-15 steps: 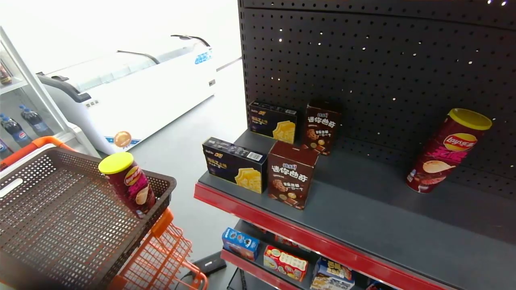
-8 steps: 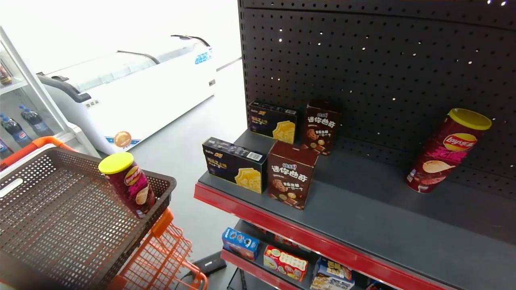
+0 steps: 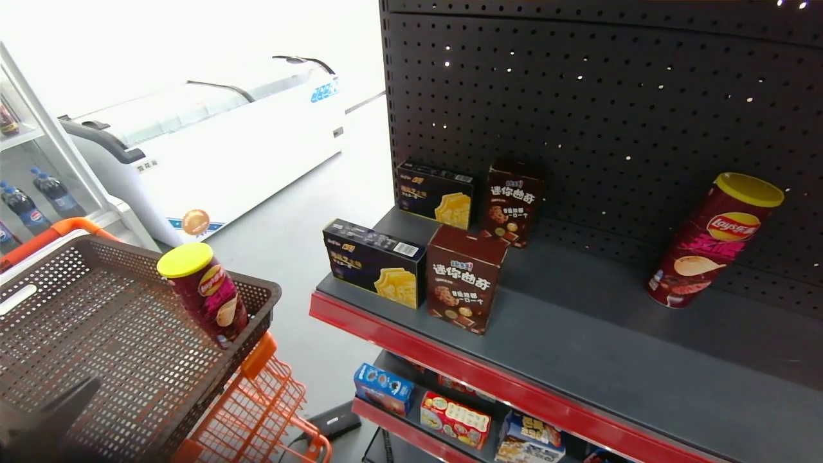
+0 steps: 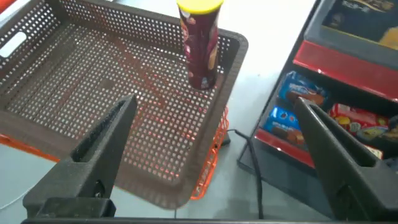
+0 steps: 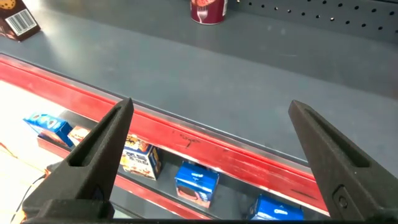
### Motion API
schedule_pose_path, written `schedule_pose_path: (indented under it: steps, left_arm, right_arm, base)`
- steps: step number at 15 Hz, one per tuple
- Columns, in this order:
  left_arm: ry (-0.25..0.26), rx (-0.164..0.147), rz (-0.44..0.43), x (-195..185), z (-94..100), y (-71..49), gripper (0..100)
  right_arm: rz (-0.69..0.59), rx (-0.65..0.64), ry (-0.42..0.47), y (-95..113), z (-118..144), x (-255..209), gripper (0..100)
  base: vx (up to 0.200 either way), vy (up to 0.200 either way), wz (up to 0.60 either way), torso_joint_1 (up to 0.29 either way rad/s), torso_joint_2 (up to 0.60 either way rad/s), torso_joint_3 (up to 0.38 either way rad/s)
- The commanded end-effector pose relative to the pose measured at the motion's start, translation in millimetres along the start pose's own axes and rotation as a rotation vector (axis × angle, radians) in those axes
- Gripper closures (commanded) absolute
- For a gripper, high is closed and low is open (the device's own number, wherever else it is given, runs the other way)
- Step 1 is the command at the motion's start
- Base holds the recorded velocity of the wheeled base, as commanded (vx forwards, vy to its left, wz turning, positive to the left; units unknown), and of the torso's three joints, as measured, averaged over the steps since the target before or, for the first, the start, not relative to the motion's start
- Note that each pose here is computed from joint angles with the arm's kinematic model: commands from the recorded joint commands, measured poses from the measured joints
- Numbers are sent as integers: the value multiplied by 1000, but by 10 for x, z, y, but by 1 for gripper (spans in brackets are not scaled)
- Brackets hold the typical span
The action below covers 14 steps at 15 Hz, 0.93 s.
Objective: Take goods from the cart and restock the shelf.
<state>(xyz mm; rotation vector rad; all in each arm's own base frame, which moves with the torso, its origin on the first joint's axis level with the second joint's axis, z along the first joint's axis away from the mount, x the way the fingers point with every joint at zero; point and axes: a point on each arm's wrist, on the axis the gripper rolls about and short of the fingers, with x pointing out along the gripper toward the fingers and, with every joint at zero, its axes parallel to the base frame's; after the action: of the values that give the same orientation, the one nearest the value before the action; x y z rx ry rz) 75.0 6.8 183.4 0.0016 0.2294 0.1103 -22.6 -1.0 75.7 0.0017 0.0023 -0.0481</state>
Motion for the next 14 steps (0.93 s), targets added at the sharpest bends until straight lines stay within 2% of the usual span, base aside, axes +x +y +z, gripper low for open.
schedule_pose_path:
  steps: [1,2,3,4,7,8,10,11,14]
  left_arm:
    - [132,-8,36,796,-98,40,0]
    - [122,-5,41,923,-126,51,0]
    - [85,-8,48,1069,-119,65,0]
    - [13,-13,51,1216,-122,72,0]
    - [-4,-7,43,1470,-296,61,0]
    - [-43,-8,47,1612,-354,73,0]
    - [-66,-6,9,1746,-420,73,0]
    - [-54,-5,10,1823,-466,81,0]
    - [-60,-9,27,2006,-551,136,0]
  right_arm:
    - [-1,0,1,0,0,1,0]
    - [1,0,1,0,0,1,0]
    - [1,0,-1,0,0,0,0]
    - [1,0,1,0,0,1,0]
    - [1,0,-1,0,0,0,0]
    - [1,0,-1,0,0,0,0]
    - [1,0,-1,0,0,0,0]
    - [1,0,-1,0,0,0,0]
    - [1,0,-1,0,0,0,0]
  base:
    - [0,0,0,0,0,0]
    - [0,0,0,0,0,0]
    - [0,0,0,0,0,0]
    - [0,0,0,0,0,0]
    - [0,0,0,0,0,0]
    - [0,0,0,0,0,0]
    - [0,0,0,0,0,0]
    - [0,0,0,0,0,0]
    - [0,0,0,0,0,0]
